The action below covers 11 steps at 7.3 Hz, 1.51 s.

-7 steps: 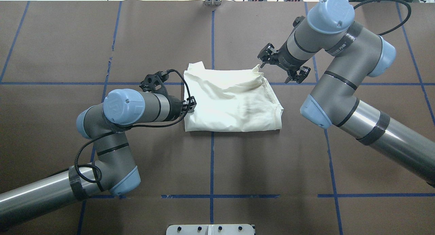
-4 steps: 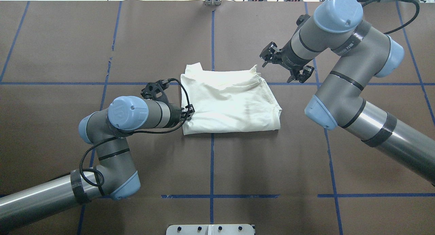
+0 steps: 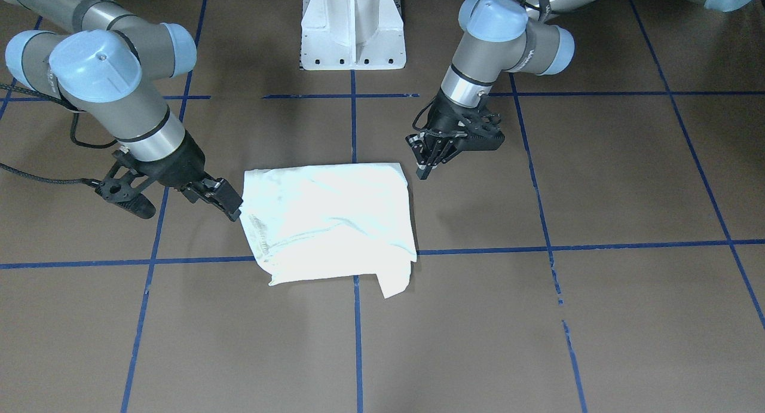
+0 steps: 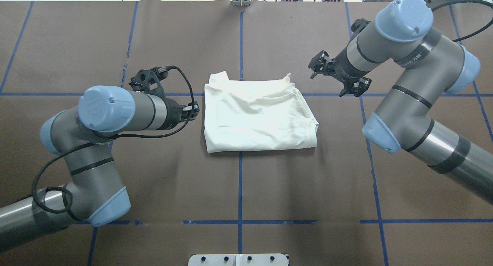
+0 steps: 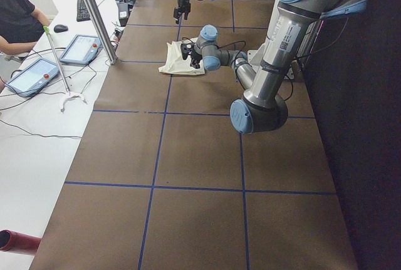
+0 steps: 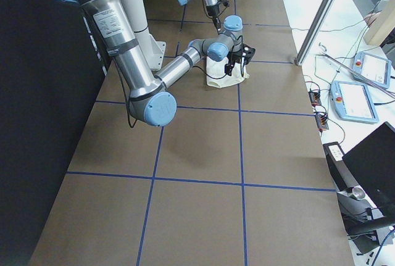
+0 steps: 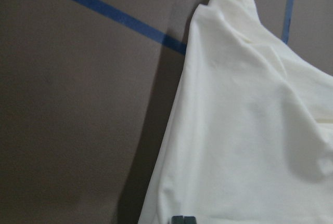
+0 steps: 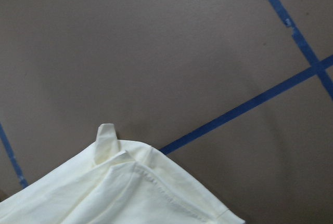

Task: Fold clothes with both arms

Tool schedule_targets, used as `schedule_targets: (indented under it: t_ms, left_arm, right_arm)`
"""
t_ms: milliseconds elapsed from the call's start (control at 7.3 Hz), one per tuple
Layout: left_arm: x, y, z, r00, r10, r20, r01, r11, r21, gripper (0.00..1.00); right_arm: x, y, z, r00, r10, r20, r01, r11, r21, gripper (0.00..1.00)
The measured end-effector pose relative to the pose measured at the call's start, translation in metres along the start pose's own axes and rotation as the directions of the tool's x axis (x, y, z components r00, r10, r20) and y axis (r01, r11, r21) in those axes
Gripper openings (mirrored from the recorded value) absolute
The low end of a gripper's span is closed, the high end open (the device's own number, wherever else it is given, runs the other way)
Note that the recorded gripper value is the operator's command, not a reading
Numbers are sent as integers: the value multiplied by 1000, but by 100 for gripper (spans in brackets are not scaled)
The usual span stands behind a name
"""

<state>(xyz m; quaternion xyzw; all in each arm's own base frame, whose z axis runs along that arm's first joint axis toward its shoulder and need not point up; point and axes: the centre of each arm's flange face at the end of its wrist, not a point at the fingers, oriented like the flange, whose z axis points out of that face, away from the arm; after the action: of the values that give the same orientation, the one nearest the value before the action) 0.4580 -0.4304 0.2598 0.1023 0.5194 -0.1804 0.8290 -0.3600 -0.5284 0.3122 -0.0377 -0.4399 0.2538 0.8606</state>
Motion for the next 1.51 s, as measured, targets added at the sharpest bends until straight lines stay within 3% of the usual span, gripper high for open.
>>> schedule_targets:
  t_ms: [411, 822, 960, 1097, 1234, 1508]
  left_arm:
    - [-91, -67, -45, 972, 198, 124, -206, 977, 59, 0]
    - [-217, -210, -143, 873, 436, 220, -447, 895, -1, 0]
    - [-268, -259, -185, 833, 484, 268, -494, 869, -33, 8]
    - [-320, -300, -222, 808, 511, 294, -512, 855, -81, 69]
    - [-368, -323, -246, 818, 508, 269, -490, 861, -136, 100]
    - [-455, -302, -251, 861, 460, 215, -402, 876, -265, 100]
  right_arm:
    - [128, -58, -17, 979, -176, -104, 182, 982, 47, 100]
    - [278, -144, -76, 900, -386, -201, 400, 916, 32, 100]
    - [326, -169, -99, 872, -446, -202, 457, 890, 7, 100]
    - [360, -186, -118, 854, -485, -191, 490, 871, -21, 100]
    - [382, -194, -129, 843, -506, -182, 506, 861, -51, 100]
    - [405, -193, -134, 841, -517, -162, 510, 856, -88, 100]
